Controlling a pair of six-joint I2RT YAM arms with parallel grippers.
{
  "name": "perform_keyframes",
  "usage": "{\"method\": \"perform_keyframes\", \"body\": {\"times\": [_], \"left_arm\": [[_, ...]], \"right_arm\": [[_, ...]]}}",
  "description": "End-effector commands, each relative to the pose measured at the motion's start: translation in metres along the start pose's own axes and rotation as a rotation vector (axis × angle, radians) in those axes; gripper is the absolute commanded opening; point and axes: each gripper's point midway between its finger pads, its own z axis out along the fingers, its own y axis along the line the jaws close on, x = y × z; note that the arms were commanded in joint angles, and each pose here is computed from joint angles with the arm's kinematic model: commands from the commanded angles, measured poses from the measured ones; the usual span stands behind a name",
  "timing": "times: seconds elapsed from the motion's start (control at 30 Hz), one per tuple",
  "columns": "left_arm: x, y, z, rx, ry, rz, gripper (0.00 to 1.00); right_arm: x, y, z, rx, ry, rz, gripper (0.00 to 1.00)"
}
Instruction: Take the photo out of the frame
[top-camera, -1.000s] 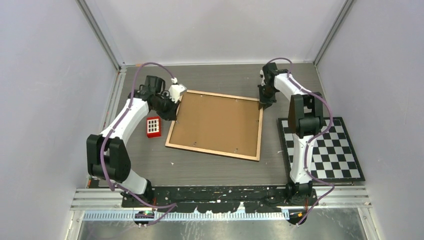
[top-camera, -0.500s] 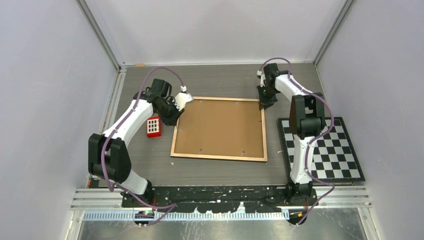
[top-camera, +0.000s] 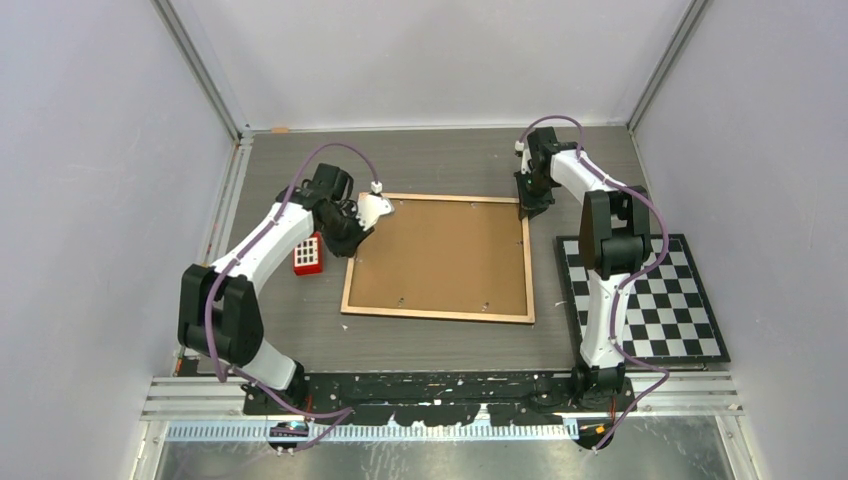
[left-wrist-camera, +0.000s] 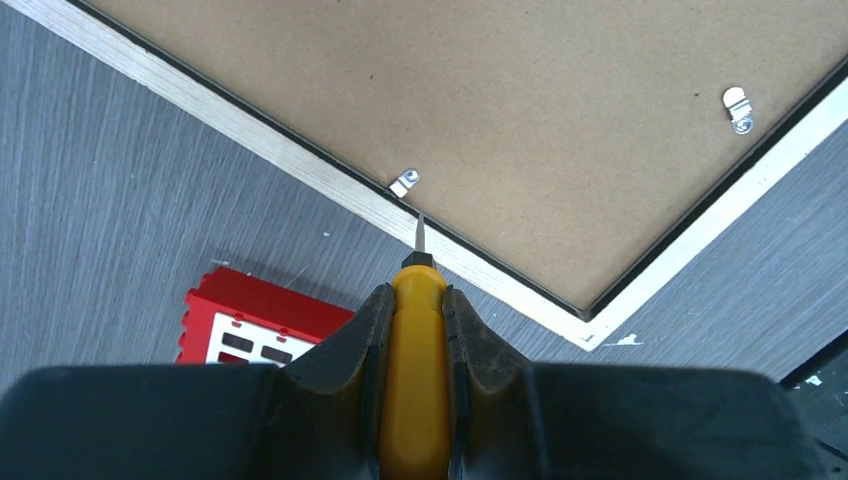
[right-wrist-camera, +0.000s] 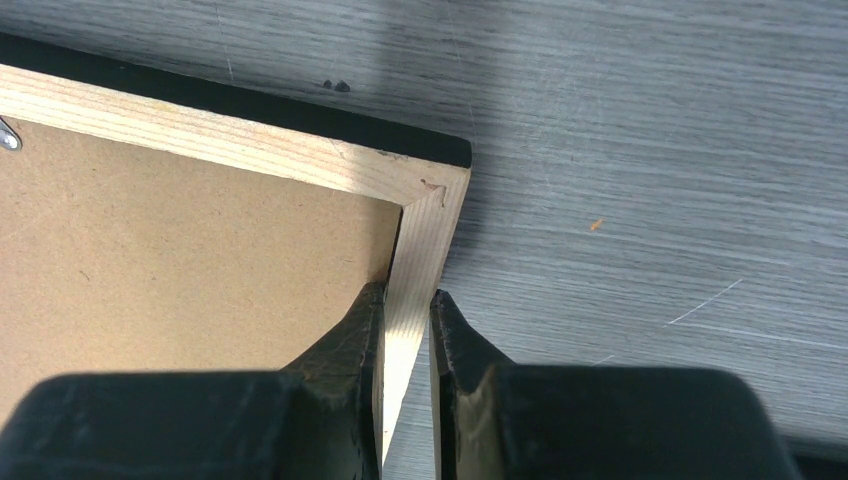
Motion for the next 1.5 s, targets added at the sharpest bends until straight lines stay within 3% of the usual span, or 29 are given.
{"method": "perform_keyframes", "body": {"times": [0.0,0.5,1.1,1.47], "left_arm": [[-0.005,0.009,0.008,-0.035,-0.008,0.025,0.0],[-0.007,0.012,0.021,-0.023,0.011,0.052,0.0],[-0.029,0.02,0.024,-0.078,-0.057,0.06,0.0],[-0.022,0.007,0.025,-0.022,-0.039,0.036,0.0]], "right_arm": [[0.034,0.013,0.002,-0.037,0.117,-0.057,0.01],[0.033,0.013,0.004,-0.048,0.13,-0.094,0.01],[0.033,0.015,0.005,-0.058,0.135,-0.102,0.01],[0.034,0.015,0.007,-0.062,0.137,-0.102,0.01]]}}
